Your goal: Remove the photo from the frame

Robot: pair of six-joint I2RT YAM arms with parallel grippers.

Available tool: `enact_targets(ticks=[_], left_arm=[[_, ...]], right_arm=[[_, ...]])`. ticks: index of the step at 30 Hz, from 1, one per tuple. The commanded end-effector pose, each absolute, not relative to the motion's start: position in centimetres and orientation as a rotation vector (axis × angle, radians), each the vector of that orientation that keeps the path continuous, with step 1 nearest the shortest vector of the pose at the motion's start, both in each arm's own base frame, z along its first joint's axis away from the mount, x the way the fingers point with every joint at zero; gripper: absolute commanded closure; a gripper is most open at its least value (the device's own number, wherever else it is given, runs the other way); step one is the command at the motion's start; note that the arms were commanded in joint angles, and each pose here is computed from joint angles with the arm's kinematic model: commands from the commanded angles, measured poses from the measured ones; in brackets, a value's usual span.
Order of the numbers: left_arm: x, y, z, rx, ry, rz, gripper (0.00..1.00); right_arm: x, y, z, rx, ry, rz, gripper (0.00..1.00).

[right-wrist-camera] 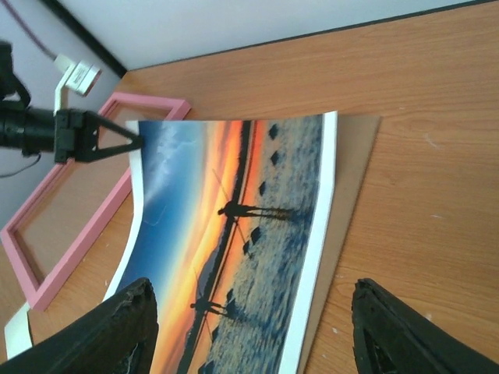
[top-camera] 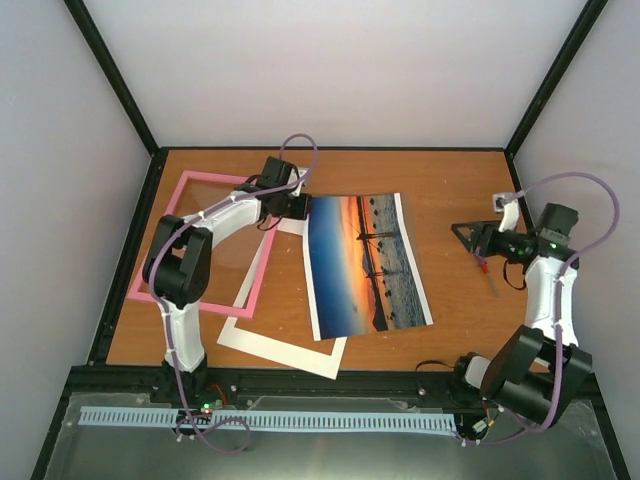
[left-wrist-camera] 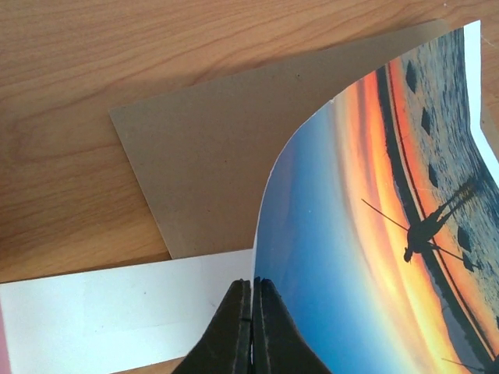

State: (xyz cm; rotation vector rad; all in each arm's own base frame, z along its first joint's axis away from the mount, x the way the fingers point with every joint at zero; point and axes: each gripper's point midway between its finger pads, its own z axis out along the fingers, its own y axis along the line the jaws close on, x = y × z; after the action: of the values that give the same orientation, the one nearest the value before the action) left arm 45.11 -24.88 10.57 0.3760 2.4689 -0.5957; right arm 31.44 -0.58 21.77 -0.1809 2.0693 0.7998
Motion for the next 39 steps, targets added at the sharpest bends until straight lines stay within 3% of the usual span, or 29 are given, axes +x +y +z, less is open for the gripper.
enact_targets(ticks=[1, 7, 14, 20, 29, 30, 32, 33, 37, 39], left_arm=[[45.4, -25.4, 11.6, 0.429, 2.439, -0.627, 0.99], [43.6, -25.1, 12.2, 0.518, 2.412, -0.63, 0.99], [44.3, -26.2, 10.9, 0.582, 2.428, -0.671, 0.98], [47.6, -24.5, 9.9, 0.407, 2.484, -0.485, 0.62], [45.2, -22.2, 17.1, 0.278, 2.365, -0.469, 0.47], [44.7, -21.6, 17.9, 0.264, 2.356, -0.452, 0.46], [43.6, -20.7, 19.4, 0.252, 2.336, -0.425, 0.44], [43.1, -20.2, 20.2, 0.254, 2.331, -0.408, 0.43], [41.5, -18.6, 24.6, 0.275, 2.263, -0.342, 0.37], [41.0, -17.3, 27.2, 0.251, 2.189, -0.293, 0.28]], right_arm=[[31.0, 3.3, 22.6, -0.389, 2.089, 0.735, 0.34], [29.6, 10.8, 20.8, -0.791, 2.074, 0.419, 0.34], [28.5, 12.6, 19.2, -0.88, 2.073, 0.459, 0.31], [28.2, 12.7, 18.8, -0.886, 2.084, 0.476, 0.31], [28.7, 12.5, 18.5, -0.874, 2.105, 0.464, 0.29], [28.9, 12.4, 18.6, -0.862, 2.109, 0.454, 0.25], [30.2, 11.2, 19.1, -0.781, 2.121, 0.361, 0.04], [31.0, 10.2, 19.7, -0.734, 2.117, 0.285, 0.0], [33.3, 7.0, 24.0, -0.593, 2.045, 0.038, 0.0], [34.1, 6.1, 27.2, -0.521, 1.983, -0.02, 0.0]])
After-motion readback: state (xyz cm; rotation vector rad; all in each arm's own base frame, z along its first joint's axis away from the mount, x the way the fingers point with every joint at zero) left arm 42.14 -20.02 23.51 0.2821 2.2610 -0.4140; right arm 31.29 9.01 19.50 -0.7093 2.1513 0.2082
